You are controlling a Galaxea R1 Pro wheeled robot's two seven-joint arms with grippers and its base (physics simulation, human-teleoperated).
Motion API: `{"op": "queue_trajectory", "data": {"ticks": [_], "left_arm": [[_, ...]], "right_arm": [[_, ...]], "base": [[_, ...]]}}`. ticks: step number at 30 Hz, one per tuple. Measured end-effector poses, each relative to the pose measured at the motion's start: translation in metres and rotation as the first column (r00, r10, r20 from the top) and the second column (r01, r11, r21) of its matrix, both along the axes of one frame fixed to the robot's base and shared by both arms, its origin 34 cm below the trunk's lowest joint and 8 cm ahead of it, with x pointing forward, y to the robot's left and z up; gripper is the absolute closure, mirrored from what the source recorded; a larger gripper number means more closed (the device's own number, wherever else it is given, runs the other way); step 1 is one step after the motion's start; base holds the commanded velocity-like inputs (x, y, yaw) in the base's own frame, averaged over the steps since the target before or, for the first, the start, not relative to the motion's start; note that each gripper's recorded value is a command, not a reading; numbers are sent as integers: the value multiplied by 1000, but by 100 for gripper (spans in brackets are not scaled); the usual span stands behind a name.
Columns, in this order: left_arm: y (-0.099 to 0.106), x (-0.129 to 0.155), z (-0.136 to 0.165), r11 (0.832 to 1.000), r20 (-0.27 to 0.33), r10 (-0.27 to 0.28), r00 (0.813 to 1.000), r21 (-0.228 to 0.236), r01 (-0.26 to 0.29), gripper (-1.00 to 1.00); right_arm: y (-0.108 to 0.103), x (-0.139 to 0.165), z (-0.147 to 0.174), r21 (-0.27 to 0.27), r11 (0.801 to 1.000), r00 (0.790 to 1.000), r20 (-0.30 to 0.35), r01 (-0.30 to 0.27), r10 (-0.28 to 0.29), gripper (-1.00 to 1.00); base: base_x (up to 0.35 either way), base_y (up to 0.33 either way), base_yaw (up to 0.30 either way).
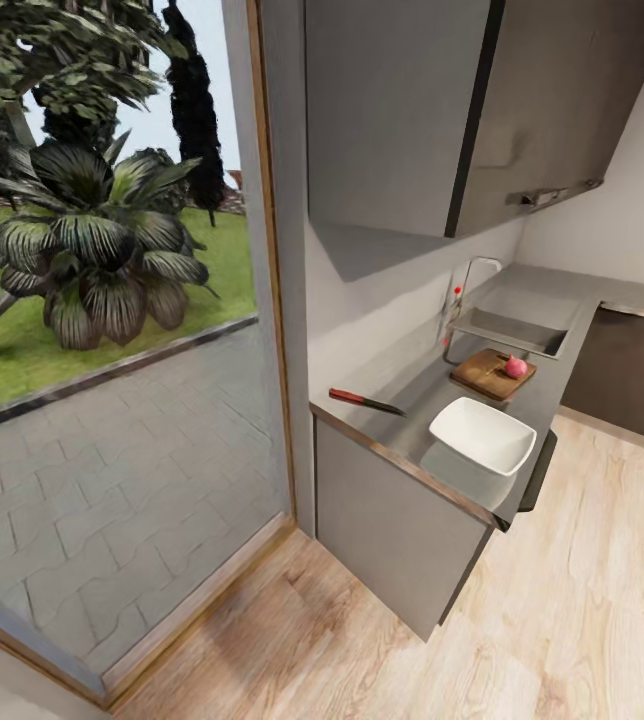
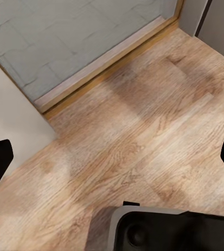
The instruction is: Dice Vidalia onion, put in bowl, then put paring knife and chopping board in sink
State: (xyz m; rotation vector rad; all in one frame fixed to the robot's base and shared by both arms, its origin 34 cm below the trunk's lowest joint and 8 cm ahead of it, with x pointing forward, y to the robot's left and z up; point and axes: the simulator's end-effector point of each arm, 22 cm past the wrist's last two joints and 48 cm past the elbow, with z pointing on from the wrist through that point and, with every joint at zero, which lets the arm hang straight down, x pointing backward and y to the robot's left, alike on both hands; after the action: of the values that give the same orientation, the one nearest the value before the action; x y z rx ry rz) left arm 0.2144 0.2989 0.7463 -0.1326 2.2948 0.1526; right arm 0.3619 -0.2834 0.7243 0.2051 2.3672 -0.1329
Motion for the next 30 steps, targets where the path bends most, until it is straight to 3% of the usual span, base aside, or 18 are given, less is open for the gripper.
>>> {"op": "queue_trajectory", "data": {"ticks": [5, 15, 17, 21, 23, 30], "left_arm": [[0, 0, 0, 1000, 0, -1, 1000, -1, 1, -100], [0, 0, 0, 1000, 0, 0, 1000, -1, 0, -100], [0, -1, 0, 1000, -2, -1, 1000, -1, 1, -100], [-1, -2, -1, 1000, -5, -2, 1000, -3, 2, -100], [-1, -2, -1, 1000, -6, -1, 1000, -2, 1, -100], [-1, -3, -1, 1000, -7, -3, 1000, -2, 3, -100]], "right_arm": [[5, 2, 1, -18, 999, 999, -3, -38, 38, -100], [9, 11, 8, -26, 998, 998, 21, -55, 56, -100], [14, 47, 38, -49, 996, 990, 115, -79, 84, -100], [27, 82, 72, -59, 994, 977, 183, -97, 106, -100], [36, 95, 85, -50, 993, 980, 164, -104, 111, -100], [39, 94, 84, -44, 993, 983, 143, -106, 111, -100]], "base": [[-85, 134, 0], [-107, 165, 0], [-11, 19, 0], [-4, 7, 0], [0, 1, 0], [0, 0, 0]]}}
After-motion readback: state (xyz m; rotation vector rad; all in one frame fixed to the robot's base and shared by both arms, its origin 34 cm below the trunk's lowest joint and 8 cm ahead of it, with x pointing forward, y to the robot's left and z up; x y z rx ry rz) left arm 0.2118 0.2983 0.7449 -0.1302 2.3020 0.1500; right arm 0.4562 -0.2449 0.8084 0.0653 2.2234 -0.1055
